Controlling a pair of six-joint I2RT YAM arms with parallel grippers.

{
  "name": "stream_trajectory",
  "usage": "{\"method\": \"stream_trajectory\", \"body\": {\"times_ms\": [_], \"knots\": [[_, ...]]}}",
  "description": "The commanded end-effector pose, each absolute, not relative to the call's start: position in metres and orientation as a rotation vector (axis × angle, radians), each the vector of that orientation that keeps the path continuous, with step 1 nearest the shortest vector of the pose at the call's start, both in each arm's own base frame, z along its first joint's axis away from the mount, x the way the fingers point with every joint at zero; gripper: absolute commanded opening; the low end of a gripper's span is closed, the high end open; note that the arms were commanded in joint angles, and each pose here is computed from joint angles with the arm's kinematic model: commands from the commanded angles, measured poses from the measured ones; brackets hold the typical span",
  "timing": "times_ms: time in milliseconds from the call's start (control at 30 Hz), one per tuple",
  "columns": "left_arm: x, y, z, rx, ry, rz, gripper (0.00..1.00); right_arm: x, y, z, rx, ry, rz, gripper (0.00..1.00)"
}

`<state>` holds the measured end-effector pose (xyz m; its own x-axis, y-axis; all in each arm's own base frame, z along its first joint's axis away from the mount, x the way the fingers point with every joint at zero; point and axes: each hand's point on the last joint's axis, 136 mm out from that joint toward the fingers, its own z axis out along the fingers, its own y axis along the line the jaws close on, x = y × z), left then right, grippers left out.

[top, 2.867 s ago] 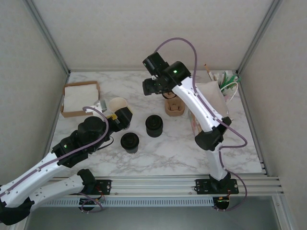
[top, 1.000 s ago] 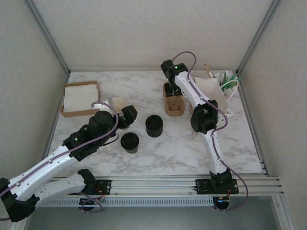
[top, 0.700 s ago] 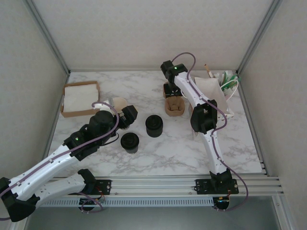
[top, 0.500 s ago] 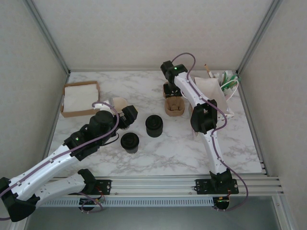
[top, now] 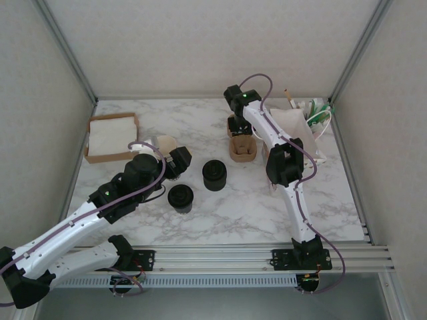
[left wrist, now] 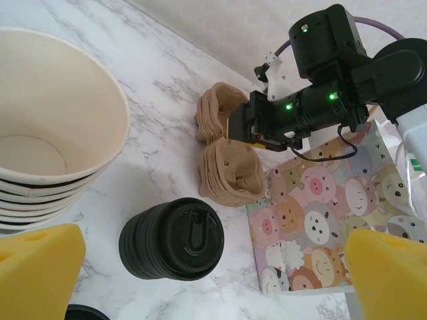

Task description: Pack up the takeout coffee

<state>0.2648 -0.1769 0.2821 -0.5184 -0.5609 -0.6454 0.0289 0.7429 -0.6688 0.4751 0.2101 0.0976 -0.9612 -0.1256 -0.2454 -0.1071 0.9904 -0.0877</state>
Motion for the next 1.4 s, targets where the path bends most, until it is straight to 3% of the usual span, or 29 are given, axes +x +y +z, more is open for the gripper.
{"method": "stream_trajectory", "body": {"times_ms": [0,833,1367], "knots": [[0.266,-0.178,0.282,-0.410,1.985,-0.808,1.00,0.468,0.207,0.122,-0.154,2.865,-0.077,0.30],[0.265,-0.180,0.279,-0.419,1.986,-0.836,1.00,0.455,0.213,0.148,-0.156,2.821,-0.009,0.31],[0.264,-0.182,0.277,-0.413,1.989,-0.846,1.00,0.458,0.211,0.121,-0.171,2.856,-0.063,0.38]]}}
